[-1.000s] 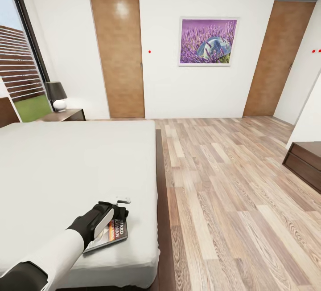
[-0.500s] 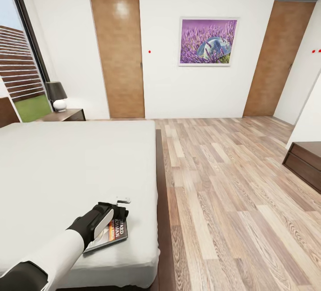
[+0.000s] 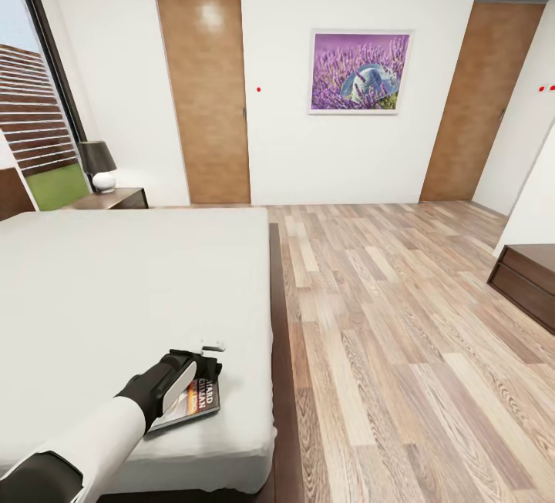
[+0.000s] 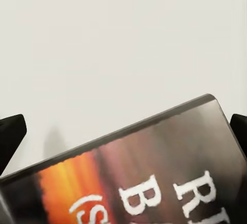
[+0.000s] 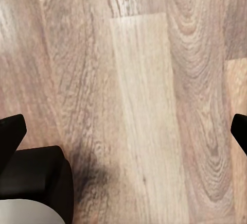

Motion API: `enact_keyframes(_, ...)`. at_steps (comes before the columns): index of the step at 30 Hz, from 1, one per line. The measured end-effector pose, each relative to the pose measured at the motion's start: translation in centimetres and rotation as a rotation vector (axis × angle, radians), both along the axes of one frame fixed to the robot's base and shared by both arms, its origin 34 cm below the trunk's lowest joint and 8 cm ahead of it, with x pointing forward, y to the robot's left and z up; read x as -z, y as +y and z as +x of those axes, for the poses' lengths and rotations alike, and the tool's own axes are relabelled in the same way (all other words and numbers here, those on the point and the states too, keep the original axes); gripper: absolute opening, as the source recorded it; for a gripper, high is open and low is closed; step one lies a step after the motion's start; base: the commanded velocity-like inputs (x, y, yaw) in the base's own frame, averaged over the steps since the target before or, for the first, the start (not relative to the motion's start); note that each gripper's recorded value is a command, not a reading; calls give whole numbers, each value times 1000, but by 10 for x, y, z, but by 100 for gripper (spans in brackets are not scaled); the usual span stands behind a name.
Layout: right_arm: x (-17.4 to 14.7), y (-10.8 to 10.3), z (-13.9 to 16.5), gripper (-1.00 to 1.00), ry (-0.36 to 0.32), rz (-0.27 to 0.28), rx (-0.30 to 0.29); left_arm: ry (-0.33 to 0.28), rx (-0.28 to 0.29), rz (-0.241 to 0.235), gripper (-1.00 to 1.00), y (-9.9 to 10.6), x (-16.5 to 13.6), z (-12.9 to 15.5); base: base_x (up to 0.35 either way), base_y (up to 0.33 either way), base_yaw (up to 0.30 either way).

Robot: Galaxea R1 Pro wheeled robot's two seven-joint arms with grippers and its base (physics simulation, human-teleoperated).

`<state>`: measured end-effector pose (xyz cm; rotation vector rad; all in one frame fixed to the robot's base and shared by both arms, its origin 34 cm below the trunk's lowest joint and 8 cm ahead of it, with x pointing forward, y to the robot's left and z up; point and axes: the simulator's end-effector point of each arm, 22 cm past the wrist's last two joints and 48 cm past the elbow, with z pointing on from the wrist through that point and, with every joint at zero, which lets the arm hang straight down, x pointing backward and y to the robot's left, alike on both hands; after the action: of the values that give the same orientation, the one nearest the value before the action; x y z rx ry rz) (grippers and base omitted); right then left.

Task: In the bedroom, move the book from the bed onto either nightstand, and place the two sandals side by side next to the bed.

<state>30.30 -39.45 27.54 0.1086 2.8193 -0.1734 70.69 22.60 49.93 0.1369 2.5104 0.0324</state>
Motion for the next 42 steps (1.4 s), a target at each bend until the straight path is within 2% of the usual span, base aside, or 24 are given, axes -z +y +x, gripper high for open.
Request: enact_keyframes(42,0,0,0,100,0,2,0,0,0,-3,100,-1,0,0,-18,4,0)
